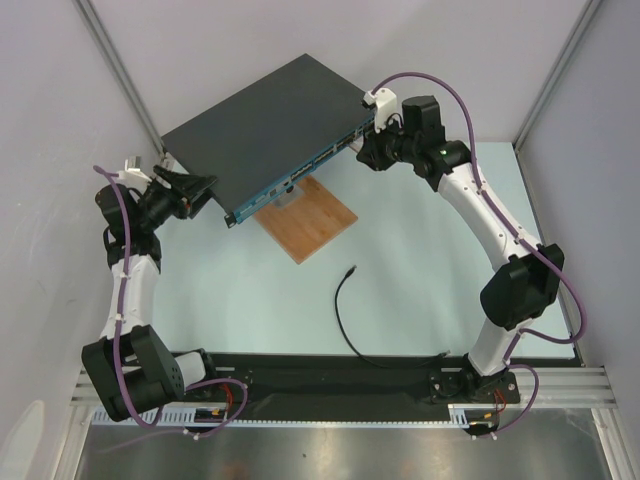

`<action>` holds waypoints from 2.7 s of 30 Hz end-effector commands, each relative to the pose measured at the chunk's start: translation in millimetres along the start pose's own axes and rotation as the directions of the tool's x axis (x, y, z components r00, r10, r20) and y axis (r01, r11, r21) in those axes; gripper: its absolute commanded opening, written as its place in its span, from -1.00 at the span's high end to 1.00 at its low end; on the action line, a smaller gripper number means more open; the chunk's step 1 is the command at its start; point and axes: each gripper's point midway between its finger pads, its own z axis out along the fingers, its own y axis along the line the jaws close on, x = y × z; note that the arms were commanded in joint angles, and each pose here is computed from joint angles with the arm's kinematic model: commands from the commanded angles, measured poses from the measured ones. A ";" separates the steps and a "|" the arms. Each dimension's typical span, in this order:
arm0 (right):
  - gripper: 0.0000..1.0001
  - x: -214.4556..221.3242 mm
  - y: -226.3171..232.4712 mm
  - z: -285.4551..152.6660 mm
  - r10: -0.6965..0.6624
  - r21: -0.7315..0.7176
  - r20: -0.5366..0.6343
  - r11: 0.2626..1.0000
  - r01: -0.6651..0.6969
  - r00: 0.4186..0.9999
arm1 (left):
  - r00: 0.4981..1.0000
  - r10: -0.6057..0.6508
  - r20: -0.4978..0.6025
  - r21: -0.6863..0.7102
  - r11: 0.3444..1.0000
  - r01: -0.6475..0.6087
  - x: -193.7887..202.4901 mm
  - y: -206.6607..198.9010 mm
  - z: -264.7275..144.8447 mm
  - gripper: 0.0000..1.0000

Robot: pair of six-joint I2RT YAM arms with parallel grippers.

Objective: Insert the plug into the switch port

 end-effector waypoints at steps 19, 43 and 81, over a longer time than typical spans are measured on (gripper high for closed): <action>1.00 -26.3 -7.3 -8.3 -0.029 0.032 0.073 0.999 0.027 0.997 | 0.995 0.090 0.039 0.026 0.996 -0.091 -12.6 -14.1 7.0 0.99; 1.00 -25.3 -7.1 -1.9 -0.042 0.033 0.071 0.999 0.040 0.997 | 0.995 0.090 0.037 0.026 0.996 -0.091 -13.1 -14.4 7.9 0.99; 1.00 -42.0 -11.8 -8.9 -0.040 0.051 0.102 0.998 0.034 0.994 | 0.996 0.083 0.033 0.025 0.996 -0.084 -13.6 -12.3 9.5 0.99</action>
